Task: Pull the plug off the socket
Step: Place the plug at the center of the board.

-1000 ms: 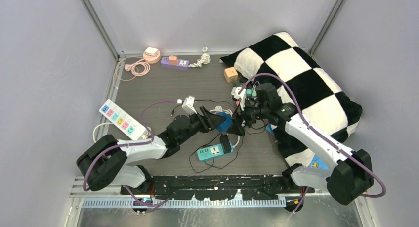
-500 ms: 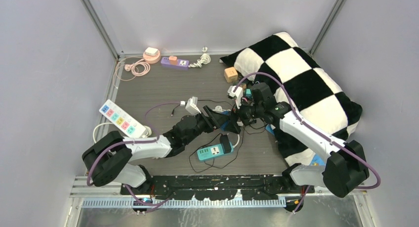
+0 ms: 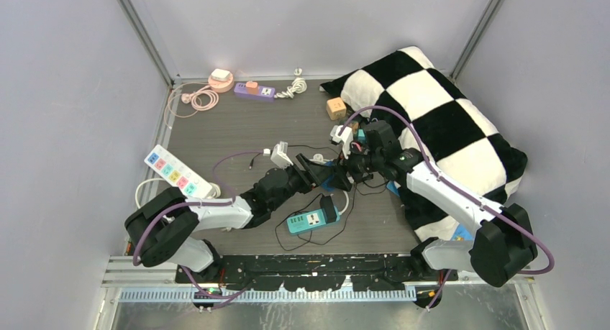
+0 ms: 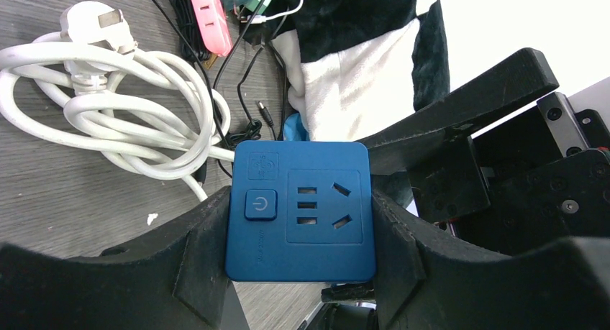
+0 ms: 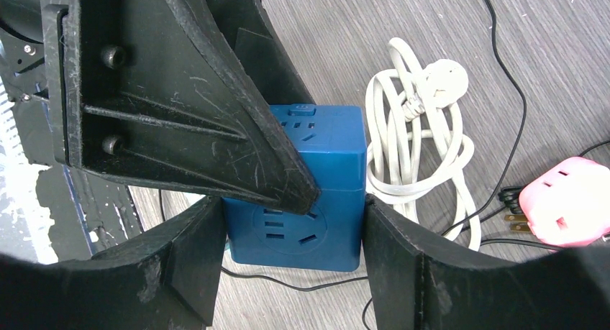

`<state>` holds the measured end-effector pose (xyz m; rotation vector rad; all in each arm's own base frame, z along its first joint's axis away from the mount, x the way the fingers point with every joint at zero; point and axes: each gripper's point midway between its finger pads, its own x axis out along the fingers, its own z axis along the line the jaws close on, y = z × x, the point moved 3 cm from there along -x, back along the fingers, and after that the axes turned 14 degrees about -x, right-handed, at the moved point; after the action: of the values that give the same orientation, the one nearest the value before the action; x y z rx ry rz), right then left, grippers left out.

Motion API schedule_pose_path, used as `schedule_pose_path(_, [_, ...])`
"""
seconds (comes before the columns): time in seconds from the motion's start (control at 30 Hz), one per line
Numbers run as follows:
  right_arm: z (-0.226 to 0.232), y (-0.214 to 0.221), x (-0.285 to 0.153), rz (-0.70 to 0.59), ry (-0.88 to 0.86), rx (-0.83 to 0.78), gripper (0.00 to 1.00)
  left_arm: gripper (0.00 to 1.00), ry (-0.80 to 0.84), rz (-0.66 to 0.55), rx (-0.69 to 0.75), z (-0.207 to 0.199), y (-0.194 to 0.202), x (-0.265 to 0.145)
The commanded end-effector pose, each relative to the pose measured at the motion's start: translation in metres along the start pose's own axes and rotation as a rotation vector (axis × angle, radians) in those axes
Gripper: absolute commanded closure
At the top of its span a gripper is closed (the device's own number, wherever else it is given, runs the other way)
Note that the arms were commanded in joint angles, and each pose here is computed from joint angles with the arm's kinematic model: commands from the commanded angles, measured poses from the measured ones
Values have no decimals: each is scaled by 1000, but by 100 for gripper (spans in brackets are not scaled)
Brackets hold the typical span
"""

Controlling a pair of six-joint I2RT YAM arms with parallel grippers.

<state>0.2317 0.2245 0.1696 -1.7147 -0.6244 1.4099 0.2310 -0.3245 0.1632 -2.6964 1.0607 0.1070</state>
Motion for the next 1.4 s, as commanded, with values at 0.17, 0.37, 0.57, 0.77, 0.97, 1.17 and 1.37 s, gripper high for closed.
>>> schedule_pose_path(0.17, [-1, -15, -2, -35, -6, -27, 88, 38, 128, -45, -22, -31, -9, -6])
schedule_pose_path(0.37, [-3, -16, -7, -47, -18, -13, 95, 14, 135, -64, 22, -26, -13, -15])
schedule_pose_path(0.57, [-4, -15, -15, -55, -37, -17, 99, 9, 134, -100, 100, -22, -21, -28])
schedule_pose_path(0.77, [-16, -16, -29, -69, -5, -11, 99, 7, 146, -115, 298, -13, -29, -50])
schedule_pose_path(0.97, [-61, -6, -50, -54, 219, 86, 99, 0, 131, -79, 541, 3, -34, -84])
schedule_pose_path(1.17, [-112, 23, -63, -18, 501, 247, 99, 0, 126, -47, 608, 10, -34, -99])
schedule_pose_path(1.37, [-152, 58, -68, 75, 742, 399, 94, 0, 136, -18, 612, 17, -29, -104])
